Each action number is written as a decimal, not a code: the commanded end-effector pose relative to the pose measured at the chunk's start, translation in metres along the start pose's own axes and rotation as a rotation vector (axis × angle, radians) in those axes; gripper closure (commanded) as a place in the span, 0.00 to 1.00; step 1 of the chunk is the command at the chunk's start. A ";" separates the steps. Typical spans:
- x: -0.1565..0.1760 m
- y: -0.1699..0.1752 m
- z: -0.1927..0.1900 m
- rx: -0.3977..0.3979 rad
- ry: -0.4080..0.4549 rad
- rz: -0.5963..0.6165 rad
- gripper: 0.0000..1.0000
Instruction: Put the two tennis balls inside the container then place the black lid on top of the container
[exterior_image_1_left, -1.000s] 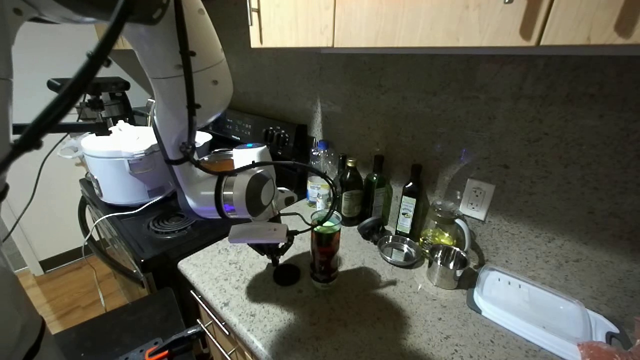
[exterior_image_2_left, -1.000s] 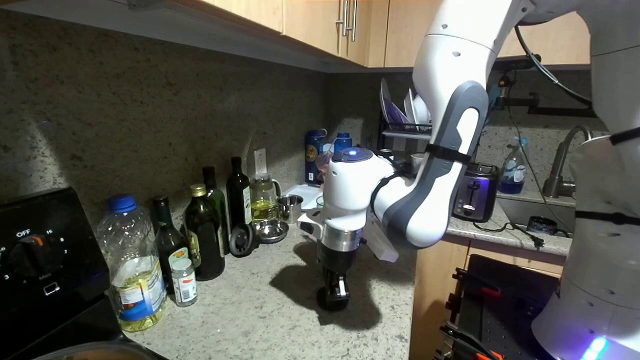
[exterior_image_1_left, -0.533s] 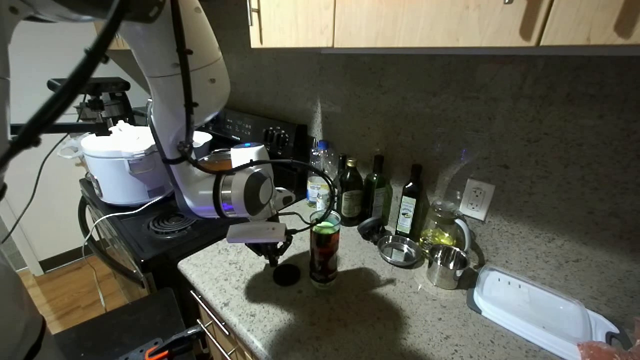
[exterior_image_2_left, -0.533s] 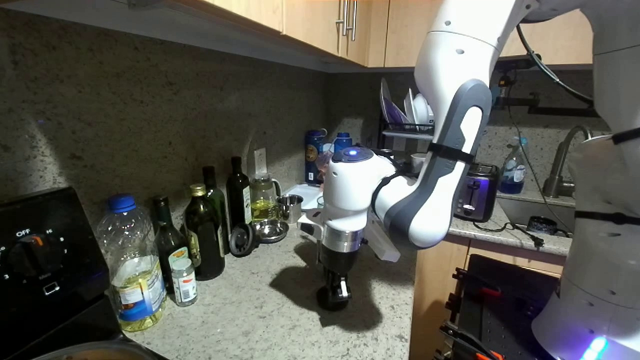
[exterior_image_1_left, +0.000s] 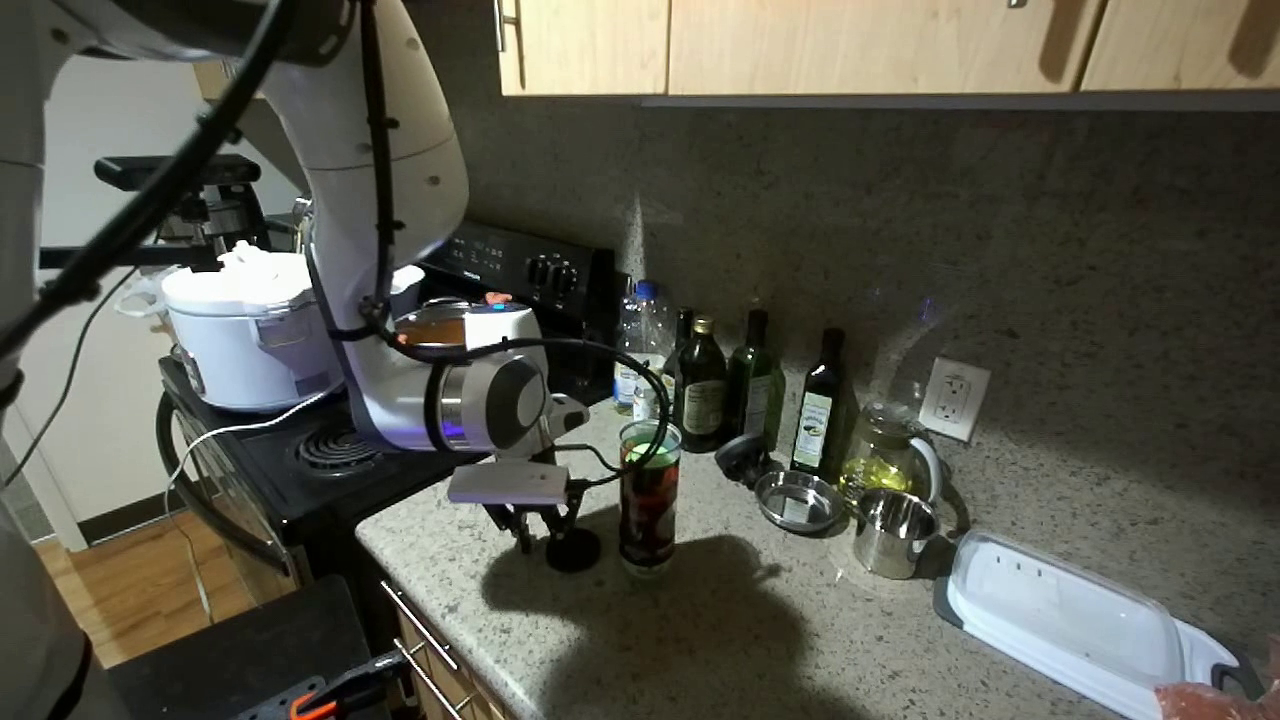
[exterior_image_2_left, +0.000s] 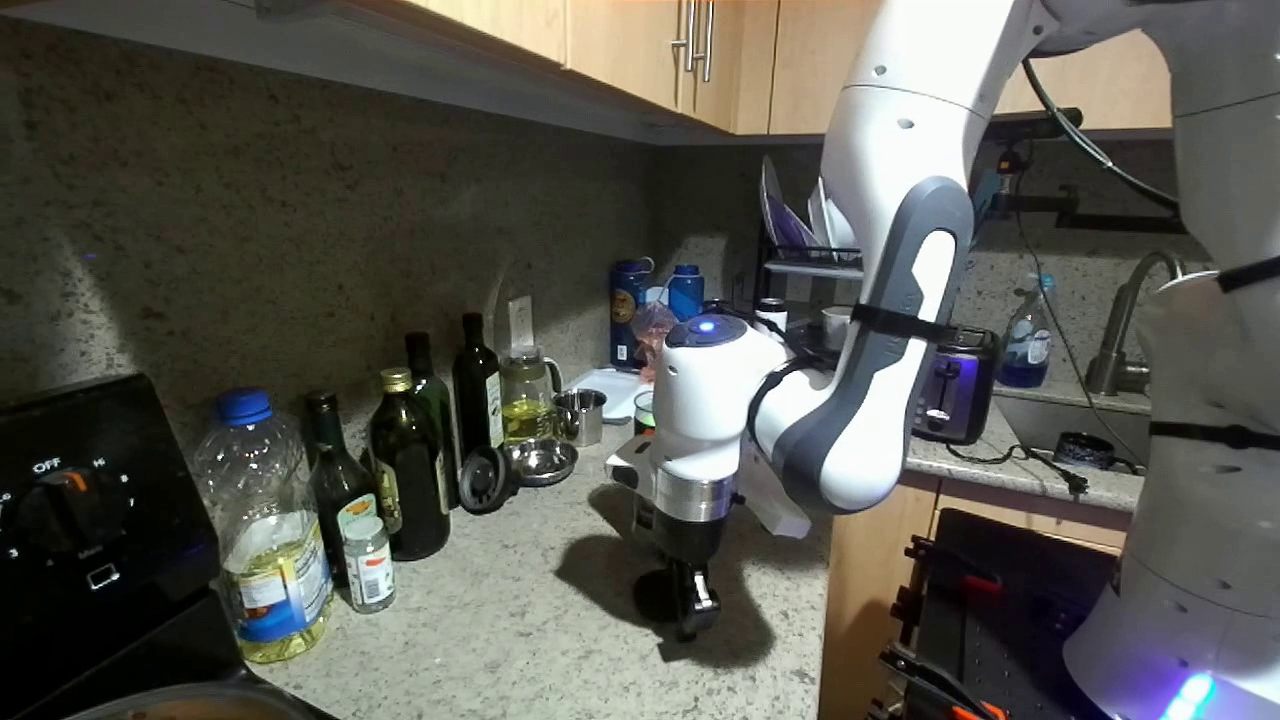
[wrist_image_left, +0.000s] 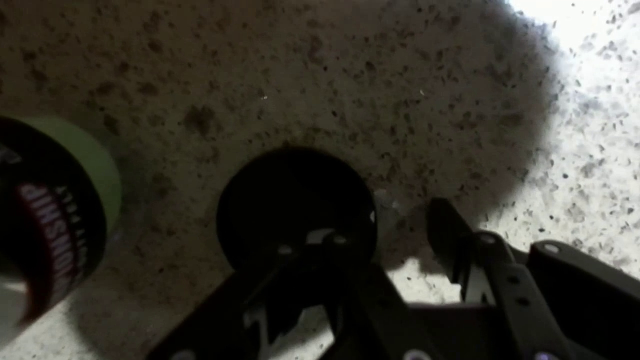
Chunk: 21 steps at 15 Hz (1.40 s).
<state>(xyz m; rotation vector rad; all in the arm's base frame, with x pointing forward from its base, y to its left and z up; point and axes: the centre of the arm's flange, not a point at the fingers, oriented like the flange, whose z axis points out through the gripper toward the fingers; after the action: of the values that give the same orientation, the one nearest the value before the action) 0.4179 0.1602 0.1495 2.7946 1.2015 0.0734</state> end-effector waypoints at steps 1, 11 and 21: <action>-0.001 0.005 0.010 0.024 -0.018 0.017 0.82; 0.011 0.002 0.002 0.022 -0.015 0.006 1.00; 0.040 -0.053 -0.060 0.036 0.039 -0.116 1.00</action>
<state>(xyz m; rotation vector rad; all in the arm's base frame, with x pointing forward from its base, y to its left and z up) 0.4081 0.2211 0.1736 2.7910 1.3378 0.1217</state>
